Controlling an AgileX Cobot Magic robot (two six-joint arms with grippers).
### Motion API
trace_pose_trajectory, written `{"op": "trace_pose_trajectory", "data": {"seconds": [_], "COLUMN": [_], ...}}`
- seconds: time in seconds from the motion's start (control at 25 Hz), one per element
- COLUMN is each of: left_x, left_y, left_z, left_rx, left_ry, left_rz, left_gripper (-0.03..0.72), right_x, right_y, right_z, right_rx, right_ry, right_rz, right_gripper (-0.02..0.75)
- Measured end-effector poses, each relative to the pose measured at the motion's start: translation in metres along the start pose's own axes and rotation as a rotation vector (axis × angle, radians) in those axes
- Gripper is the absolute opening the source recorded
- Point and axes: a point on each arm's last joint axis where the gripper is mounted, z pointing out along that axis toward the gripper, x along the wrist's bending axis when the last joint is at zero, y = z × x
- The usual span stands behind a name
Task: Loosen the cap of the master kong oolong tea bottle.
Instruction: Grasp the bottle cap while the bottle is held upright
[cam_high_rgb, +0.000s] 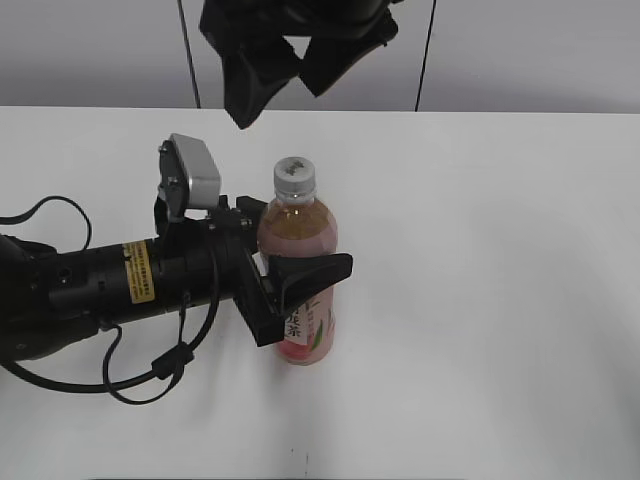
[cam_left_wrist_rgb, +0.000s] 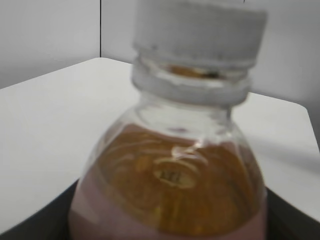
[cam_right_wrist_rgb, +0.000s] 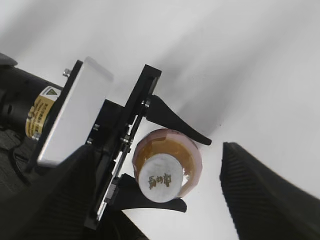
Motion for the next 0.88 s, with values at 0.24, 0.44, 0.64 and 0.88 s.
{"op": "trace_pose_trajectory", "data": {"seconds": [0.24,0.44,0.64,0.88], "left_x": [0.0,0.0,0.0,0.0], "left_y": [0.0,0.0,0.0,0.0], "left_z": [0.0,0.0,0.0,0.0], "left_rx": [0.0,0.0,0.0,0.0], "left_ry": [0.0,0.0,-0.001,-0.001], "left_rz": [0.0,0.0,0.0,0.0], "left_gripper": [0.456,0.456,0.456,0.456], "right_x": [0.001,0.002,0.002,0.001], "right_y": [-0.004,-0.023,-0.027,-0.027], "right_z": [0.004,0.013,0.019,0.024], "right_rx": [0.021,0.09,0.117,0.128], "right_ry": [0.012,0.018,0.017,0.015], "right_rz": [0.159,0.245,0.318,0.347], "right_gripper": [0.586,0.586,0.569,0.504]}}
